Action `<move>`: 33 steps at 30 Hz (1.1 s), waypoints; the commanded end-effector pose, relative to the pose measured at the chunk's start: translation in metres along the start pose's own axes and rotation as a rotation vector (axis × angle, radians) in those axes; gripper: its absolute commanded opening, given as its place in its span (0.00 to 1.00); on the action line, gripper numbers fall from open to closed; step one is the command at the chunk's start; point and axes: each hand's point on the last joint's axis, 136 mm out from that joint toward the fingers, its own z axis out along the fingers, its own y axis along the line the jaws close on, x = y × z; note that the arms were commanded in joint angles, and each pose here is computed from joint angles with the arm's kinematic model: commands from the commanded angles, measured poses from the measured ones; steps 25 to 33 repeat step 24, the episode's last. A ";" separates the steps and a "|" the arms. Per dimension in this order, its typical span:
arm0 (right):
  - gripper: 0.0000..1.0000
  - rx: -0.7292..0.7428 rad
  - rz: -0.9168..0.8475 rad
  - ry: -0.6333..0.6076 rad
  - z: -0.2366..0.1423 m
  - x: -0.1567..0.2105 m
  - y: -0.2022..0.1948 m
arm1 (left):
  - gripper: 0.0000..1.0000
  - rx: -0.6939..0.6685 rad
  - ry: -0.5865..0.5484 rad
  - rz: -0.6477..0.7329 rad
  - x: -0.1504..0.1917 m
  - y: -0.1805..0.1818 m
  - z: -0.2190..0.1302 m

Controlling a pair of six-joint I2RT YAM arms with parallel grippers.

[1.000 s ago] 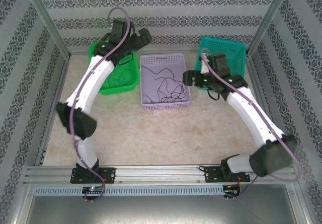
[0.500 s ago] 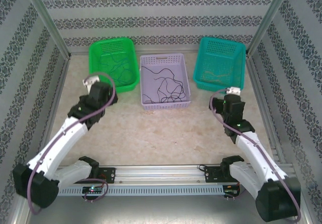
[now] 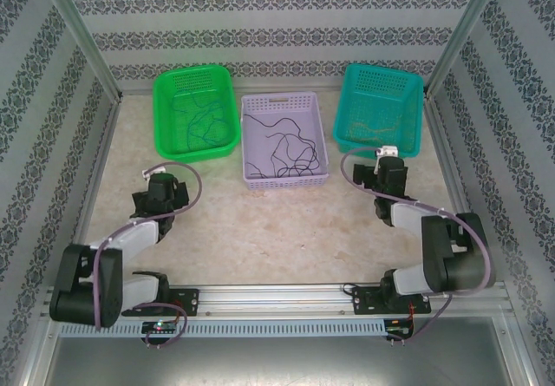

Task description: Untangle the cables

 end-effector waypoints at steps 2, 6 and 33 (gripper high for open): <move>0.98 -0.087 0.005 -0.195 0.001 -0.028 0.008 | 0.99 0.155 -0.256 -0.078 -0.069 -0.022 0.007; 0.98 -0.050 -0.014 -0.222 0.000 -0.029 0.008 | 1.00 0.218 -0.361 -0.035 -0.066 -0.032 0.012; 0.98 -0.063 -0.007 -0.224 -0.001 -0.029 0.007 | 0.99 0.267 -0.270 0.075 -0.057 -0.059 0.032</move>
